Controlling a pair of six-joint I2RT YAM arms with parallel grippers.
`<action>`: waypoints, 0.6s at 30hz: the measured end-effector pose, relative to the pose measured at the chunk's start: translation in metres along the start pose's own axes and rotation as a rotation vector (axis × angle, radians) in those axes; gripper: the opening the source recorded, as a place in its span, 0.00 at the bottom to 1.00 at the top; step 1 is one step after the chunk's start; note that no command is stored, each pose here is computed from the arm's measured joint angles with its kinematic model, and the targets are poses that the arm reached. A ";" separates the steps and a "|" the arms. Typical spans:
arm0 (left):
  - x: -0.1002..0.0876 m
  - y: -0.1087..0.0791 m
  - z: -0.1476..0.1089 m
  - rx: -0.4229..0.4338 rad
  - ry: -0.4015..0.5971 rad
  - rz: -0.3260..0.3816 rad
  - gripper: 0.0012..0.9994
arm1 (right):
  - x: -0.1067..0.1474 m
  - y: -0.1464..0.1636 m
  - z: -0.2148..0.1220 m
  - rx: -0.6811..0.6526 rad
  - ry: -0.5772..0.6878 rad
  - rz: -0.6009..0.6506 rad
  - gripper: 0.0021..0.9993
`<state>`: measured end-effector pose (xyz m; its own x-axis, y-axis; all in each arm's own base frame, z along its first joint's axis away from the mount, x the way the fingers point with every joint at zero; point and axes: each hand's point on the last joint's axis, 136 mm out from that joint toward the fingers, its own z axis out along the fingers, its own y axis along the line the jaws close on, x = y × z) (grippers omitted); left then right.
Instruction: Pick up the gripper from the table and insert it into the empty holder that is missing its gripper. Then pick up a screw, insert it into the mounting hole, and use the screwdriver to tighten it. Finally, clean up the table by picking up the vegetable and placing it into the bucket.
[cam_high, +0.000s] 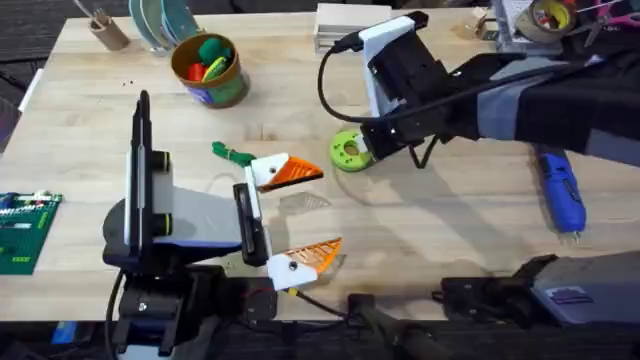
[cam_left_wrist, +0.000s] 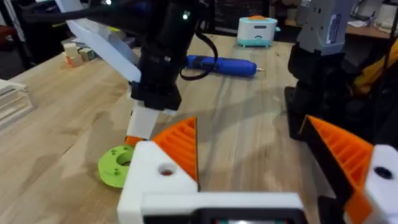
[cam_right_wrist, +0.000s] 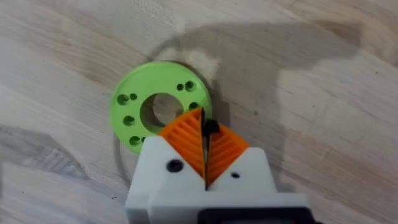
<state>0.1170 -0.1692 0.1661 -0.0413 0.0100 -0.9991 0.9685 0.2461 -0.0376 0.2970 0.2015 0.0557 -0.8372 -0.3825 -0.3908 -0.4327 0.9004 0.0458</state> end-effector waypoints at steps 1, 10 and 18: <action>0.000 0.000 0.000 0.000 0.000 0.000 0.99 | 0.000 0.000 0.000 0.000 0.000 0.000 0.01; 0.000 0.000 0.000 0.000 0.000 0.000 0.99 | 0.004 -0.006 -0.006 0.033 0.010 -0.001 0.01; 0.000 0.000 0.000 0.000 0.000 0.000 0.99 | -0.009 -0.014 -0.026 0.087 -0.003 -0.022 0.01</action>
<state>0.1170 -0.1692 0.1661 -0.0415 0.0100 -0.9991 0.9685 0.2461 -0.0378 0.3019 0.1870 0.0829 -0.8268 -0.4021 -0.3933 -0.4205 0.9063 -0.0425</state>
